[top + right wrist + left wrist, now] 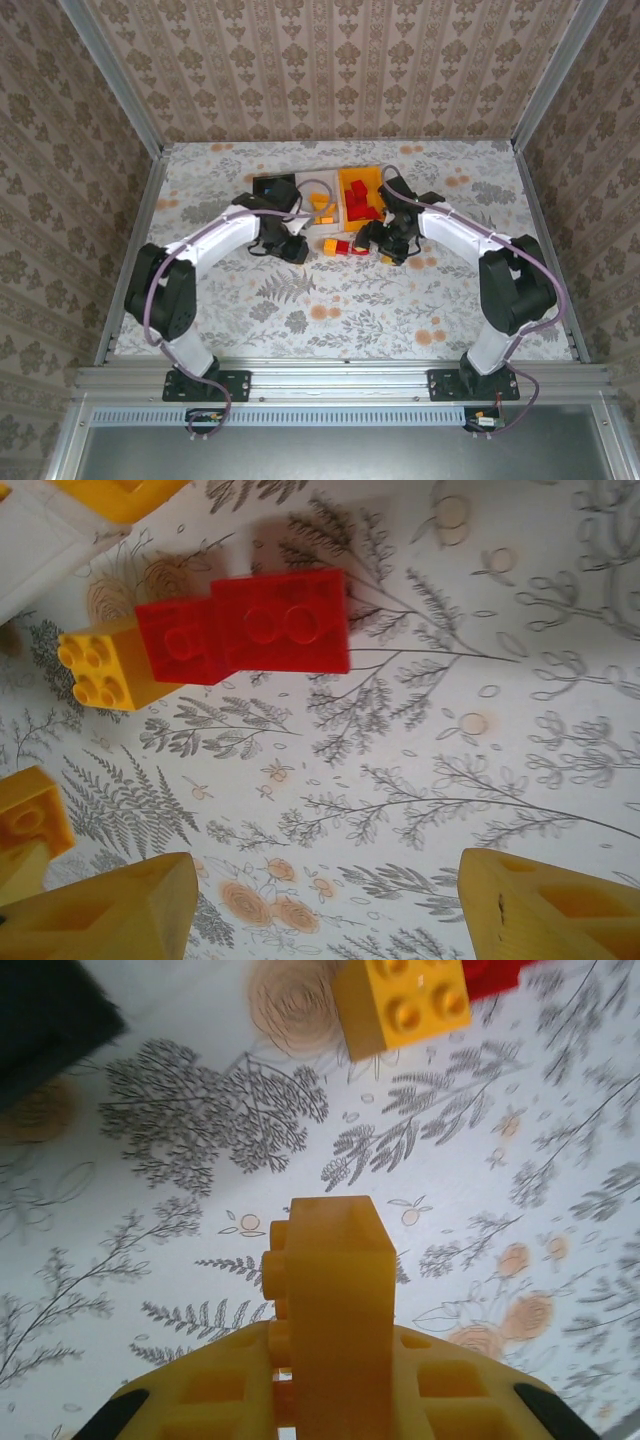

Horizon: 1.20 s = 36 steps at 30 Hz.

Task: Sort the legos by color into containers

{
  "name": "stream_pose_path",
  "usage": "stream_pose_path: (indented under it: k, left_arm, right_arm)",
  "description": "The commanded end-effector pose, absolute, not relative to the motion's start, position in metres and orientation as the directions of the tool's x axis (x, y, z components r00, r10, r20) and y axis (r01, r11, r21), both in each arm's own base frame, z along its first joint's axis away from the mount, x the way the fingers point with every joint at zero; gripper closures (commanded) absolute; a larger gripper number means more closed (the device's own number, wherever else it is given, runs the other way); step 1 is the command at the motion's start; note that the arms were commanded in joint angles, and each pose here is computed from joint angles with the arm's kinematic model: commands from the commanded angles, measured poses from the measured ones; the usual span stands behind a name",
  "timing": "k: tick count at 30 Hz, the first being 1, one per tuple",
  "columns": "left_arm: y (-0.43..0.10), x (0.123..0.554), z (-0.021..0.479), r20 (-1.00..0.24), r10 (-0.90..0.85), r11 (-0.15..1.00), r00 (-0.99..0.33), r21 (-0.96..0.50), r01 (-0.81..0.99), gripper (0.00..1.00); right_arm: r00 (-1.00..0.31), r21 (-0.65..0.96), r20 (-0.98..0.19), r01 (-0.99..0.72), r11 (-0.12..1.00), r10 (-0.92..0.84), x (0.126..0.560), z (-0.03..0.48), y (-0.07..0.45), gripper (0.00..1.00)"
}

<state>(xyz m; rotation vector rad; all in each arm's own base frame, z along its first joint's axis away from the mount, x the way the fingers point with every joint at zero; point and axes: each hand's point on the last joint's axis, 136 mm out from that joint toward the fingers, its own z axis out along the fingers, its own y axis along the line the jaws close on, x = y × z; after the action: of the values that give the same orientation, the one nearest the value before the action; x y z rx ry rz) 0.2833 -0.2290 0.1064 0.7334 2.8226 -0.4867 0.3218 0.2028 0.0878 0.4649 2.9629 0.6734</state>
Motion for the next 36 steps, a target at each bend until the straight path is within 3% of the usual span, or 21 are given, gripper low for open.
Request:
stream_pose_path:
  k: [1, 6, 21, 28, 36]
  left_arm:
    - [-0.226, 0.301, 0.139, -0.297, 0.308, 0.837, -0.904, -0.368, 0.405, 0.85]
    - [-0.227, 0.349, 0.167, -0.355, 0.176, 0.827, -0.918, -0.452, 0.333, 0.84]
    - [-0.263, 0.432, 0.152, -0.35, 0.179, 0.823, -0.919, -0.459, 0.335, 0.82]
    - [-0.269, 0.436, 0.141, -0.331, 0.176, 0.822, -0.927, -0.469, 0.323, 0.64]
    - [-0.27, 0.428, 0.145, -0.343, 0.206, 0.827, -0.916, -0.439, 0.35, 0.5]
  right_arm:
    - [-0.954, 0.46, 0.002, 0.267, 0.847, 0.3, 0.326, 0.094, 0.216, 0.3]
    - [-0.957, 0.45, -0.004, 0.257, 0.855, 0.29, 0.318, 0.094, 0.217, 0.3]
    - [-0.948, 0.412, -0.03, 0.278, 0.868, 0.318, 0.281, 0.099, 0.198, 0.29]
    - [-0.948, 0.386, -0.052, 0.271, 0.882, 0.314, 0.275, 0.103, 0.189, 0.28]
    - [-0.953, 0.385, -0.042, 0.261, 0.886, 0.299, 0.278, 0.1, 0.193, 0.27]
